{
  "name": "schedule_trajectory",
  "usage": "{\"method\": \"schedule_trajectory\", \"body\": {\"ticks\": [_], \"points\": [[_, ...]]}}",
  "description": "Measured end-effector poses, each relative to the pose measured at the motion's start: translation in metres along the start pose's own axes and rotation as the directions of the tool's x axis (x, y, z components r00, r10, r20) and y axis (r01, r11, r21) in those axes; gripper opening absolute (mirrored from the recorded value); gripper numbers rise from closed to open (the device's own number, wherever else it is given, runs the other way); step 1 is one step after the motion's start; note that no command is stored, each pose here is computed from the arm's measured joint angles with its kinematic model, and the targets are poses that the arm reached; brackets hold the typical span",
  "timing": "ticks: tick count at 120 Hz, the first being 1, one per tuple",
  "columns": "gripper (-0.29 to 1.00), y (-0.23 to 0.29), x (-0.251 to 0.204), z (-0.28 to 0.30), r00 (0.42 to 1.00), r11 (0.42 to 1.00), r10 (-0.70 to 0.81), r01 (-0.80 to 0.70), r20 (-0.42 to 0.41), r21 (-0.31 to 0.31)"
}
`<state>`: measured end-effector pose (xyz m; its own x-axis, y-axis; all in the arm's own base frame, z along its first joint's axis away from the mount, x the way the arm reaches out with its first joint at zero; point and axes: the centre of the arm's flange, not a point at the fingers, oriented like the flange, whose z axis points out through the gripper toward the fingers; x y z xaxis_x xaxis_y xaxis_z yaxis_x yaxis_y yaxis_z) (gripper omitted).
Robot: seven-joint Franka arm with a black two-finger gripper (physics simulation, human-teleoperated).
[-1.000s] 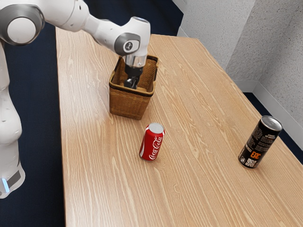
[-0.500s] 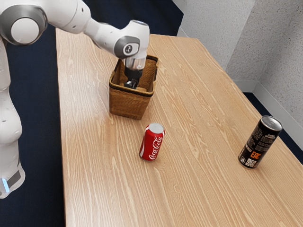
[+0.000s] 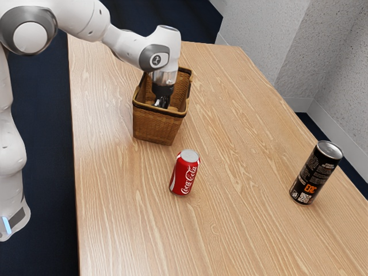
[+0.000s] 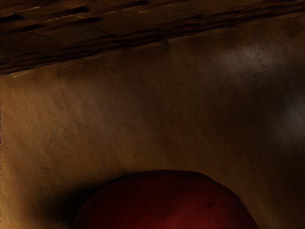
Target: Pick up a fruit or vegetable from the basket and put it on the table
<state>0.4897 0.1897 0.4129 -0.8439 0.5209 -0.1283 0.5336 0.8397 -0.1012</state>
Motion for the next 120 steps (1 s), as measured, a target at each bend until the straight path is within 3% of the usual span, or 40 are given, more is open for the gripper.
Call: {"method": "schedule_trajectory", "body": {"ticks": [48,64,89,103,120], "points": [[0.35,-0.012,0.006,-0.043,1.000,0.999,0.017,-0.016,0.023,-0.031],[0.34,-0.017,-0.003,-0.093,0.998,0.994,0.052,-0.050,0.018,-0.094],[0.35,-0.043,-0.057,-0.221,0.987,0.950,0.158,-0.161,-0.032,-0.267],[0.35,-0.056,-0.107,-0.249,0.971,0.919,0.226,-0.237,-0.072,-0.315],[0.35,-0.057,-0.166,-0.248,0.951,0.893,0.293,-0.307,-0.094,-0.330]]}}
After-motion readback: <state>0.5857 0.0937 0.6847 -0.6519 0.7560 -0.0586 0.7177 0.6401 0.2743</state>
